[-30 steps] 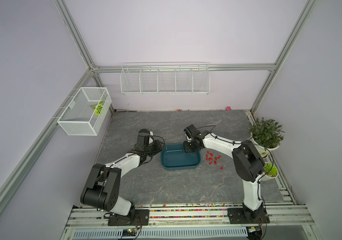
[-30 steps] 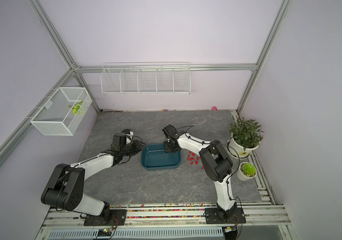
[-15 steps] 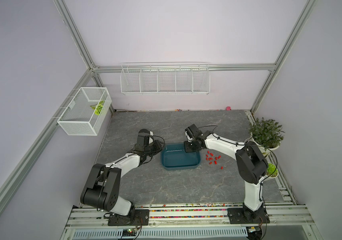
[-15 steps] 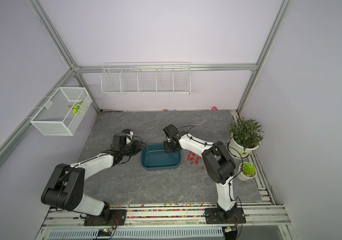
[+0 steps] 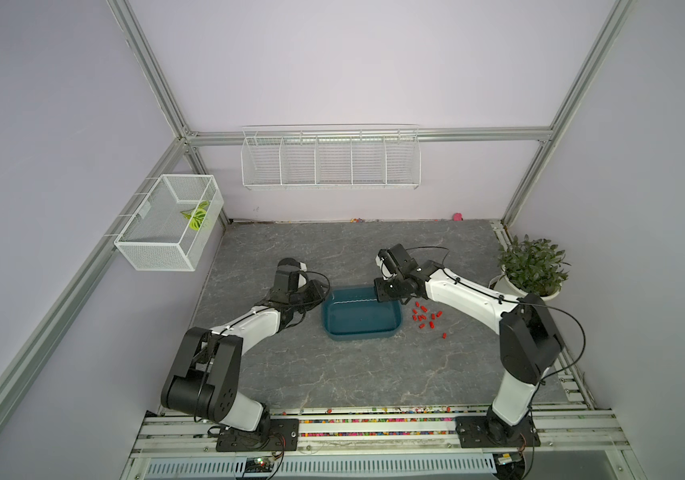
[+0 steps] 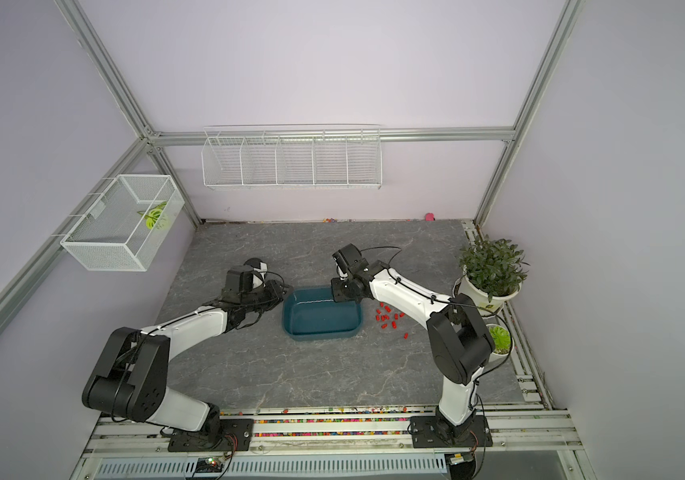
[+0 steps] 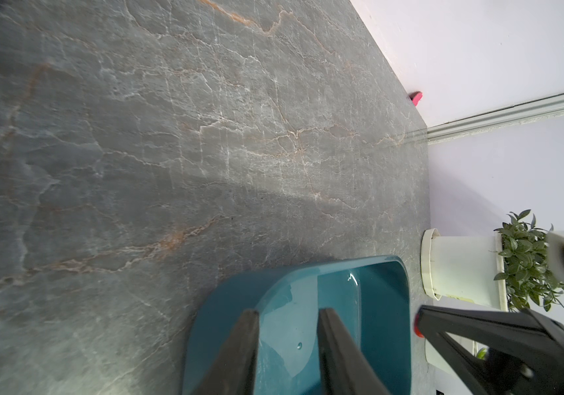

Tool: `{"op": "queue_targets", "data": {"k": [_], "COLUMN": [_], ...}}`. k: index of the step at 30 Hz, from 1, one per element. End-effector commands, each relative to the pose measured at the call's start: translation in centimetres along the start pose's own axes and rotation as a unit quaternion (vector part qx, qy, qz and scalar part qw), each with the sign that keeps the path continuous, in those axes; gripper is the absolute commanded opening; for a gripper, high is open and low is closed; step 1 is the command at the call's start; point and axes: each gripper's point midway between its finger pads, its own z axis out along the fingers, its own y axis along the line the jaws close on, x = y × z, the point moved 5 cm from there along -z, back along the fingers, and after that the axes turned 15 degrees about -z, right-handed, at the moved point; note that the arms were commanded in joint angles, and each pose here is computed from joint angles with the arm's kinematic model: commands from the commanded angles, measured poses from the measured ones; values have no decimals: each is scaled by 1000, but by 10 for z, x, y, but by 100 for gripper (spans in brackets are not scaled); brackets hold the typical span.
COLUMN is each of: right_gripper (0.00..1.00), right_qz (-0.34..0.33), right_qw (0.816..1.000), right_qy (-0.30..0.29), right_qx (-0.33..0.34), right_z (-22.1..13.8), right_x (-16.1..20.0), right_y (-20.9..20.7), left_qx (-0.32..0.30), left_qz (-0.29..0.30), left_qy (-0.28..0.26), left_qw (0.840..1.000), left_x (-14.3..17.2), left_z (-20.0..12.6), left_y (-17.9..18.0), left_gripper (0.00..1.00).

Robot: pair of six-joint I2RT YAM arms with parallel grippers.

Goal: Take the screw protection sleeves out of the storage box
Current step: Pick up the screw protection sleeve from the storage box, then place the screw protection sleeve at the center of the board.

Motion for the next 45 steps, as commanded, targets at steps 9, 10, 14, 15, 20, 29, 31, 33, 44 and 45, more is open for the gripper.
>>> {"op": "queue_targets", "data": {"k": [9,10,14,15,20,29,31,33,44,45], "right_gripper": [11,11,12,12,12,12,12,13,13,13], "right_qz": [-20,-20,-9,-3,14,53,63,67,95,95], "right_qw": [999,999,999,999,998,995,995,994,990,990], "right_qy": [10,7,-4,-3,0,11,13,17,45,50], "right_qx": [27,30,35,38,54,79,78,80,93,96], "right_z": [-32,-35,-52,-55,-65,-77,-76,-73,-43,-40], "right_x": [19,21,29,31,47,70,74,77,87,88], "right_y": [-8,-10,-18,-22,-41,-78,-86,-92,-127,-129], "left_qx": [-1,-1,0,0,0,-2,-1,-2,-6,-6], "left_qz": [5,5,6,5,4,3,4,3,1,2], "left_qy": [0,0,1,1,0,0,-1,-1,-1,-1], "left_qw": [1000,1000,1000,1000,1000,1000,1000,1000,1000,1000], "left_x": [-2,-2,-2,-2,-2,-2,-3,-2,-3,-3], "left_z": [0,0,0,0,0,1,1,1,2,3], "left_y": [-1,-1,-2,-1,-1,0,-1,0,0,0], "left_gripper": [36,36,36,36,36,36,36,36,36,36]}}
